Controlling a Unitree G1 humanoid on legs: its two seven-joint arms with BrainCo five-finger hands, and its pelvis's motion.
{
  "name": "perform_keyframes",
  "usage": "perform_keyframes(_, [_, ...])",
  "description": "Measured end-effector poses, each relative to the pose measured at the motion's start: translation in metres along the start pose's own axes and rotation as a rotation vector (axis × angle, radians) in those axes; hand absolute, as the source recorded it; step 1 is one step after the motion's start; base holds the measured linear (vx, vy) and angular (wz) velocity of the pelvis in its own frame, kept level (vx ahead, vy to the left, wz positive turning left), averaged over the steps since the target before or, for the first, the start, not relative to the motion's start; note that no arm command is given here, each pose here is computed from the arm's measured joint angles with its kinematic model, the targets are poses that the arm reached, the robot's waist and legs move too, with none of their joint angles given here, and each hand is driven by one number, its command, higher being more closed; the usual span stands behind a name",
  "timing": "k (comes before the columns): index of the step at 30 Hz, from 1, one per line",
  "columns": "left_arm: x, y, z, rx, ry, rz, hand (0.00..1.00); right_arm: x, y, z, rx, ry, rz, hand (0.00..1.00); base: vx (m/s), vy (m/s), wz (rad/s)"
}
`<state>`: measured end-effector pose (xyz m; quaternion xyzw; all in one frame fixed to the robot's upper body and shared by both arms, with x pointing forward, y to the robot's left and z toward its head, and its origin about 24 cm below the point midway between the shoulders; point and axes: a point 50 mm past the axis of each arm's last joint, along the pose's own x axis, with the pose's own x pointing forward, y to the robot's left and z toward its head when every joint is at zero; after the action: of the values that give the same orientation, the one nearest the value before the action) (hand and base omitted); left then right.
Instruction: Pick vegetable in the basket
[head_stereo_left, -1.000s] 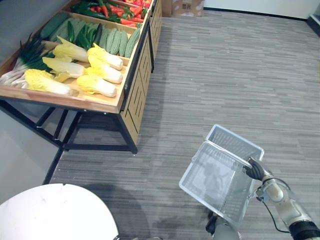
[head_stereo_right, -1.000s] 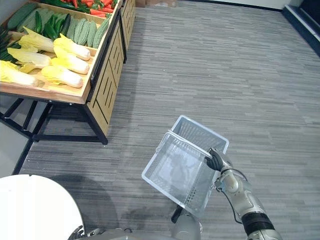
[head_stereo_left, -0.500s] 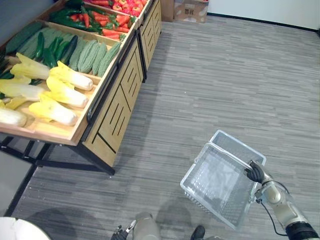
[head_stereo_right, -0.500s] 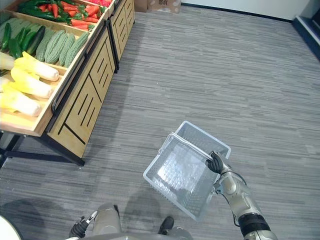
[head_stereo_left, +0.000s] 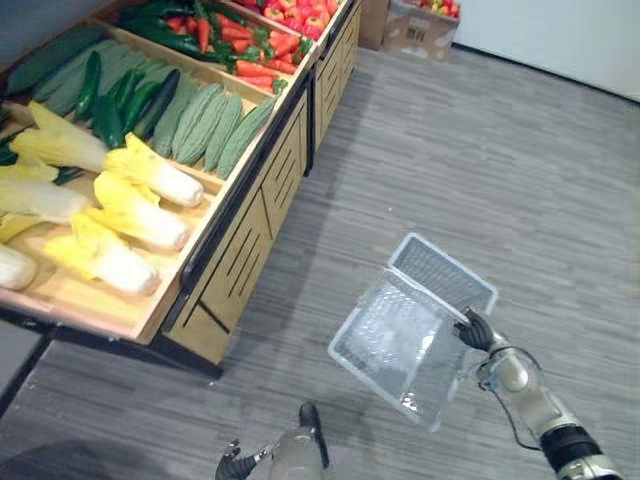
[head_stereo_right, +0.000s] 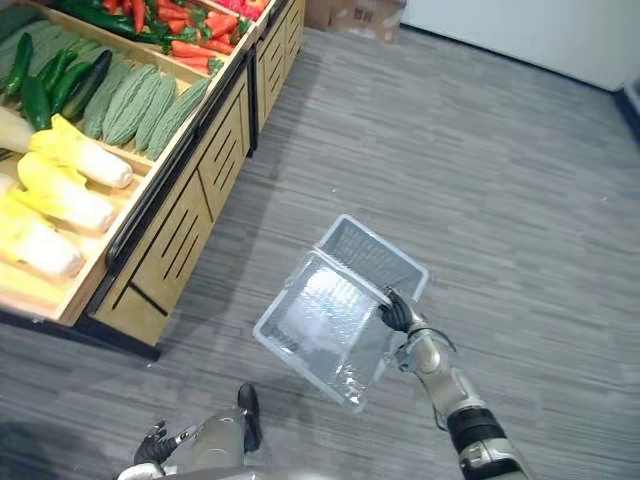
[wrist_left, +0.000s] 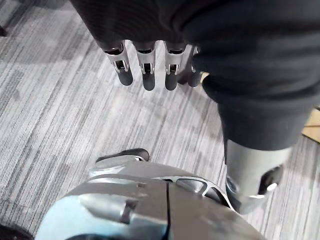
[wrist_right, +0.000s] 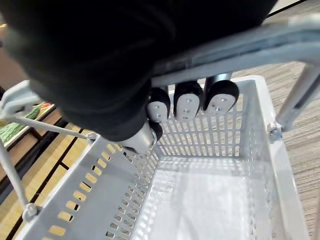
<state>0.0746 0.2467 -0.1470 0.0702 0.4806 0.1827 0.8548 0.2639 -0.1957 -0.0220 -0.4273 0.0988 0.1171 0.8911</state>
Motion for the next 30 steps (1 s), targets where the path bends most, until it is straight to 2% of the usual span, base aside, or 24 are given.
perform_keyframes(3, [0.003, 0.011, 0.011, 0.024, -0.035, 0.028, 0.00, 0.000, 0.011, -0.004, 0.025, 0.031, 0.027, 1.00, 0.34, 0.098, 0.68])
perform_keyframes(10, [0.007, 0.013, 0.028, -0.006, -0.089, 0.055, 0.00, -0.007, 0.007, -0.017, -0.005, 0.077, 0.034, 1.00, 0.39, -0.048, 1.06])
perform_keyframes(18, [0.007, 0.025, 0.021, -0.087, -0.054, 0.103, 0.00, -0.012, 0.004, -0.024, 0.021, 0.103, 0.011, 1.00, 0.50, -0.374, 1.30])
perform_keyframes(19, [0.006, 0.005, 0.017, -0.149, -0.028, 0.067, 0.00, -0.007, -0.006, -0.024, 0.015, 0.110, -0.014, 1.00, 0.45, -0.525, 0.69])
perform_keyframes(21, [0.002, -0.014, 0.007, -0.215, 0.017, 0.034, 0.00, -0.004, -0.008, -0.022, 0.011, 0.106, -0.019, 1.00, 0.31, -0.354, 0.35])
perform_keyframes(26, [0.000, -0.008, -0.005, -0.316, 0.066, 0.084, 0.00, 0.002, -0.017, -0.017, 0.001, 0.098, -0.043, 1.00, 0.31, -0.357, 0.40])
perform_keyframes(30, [0.002, -0.005, 0.004, -0.314, 0.034, 0.087, 0.00, -0.006, -0.020, -0.029, 0.019, 0.132, -0.057, 1.00, 0.17, -0.056, 0.83])
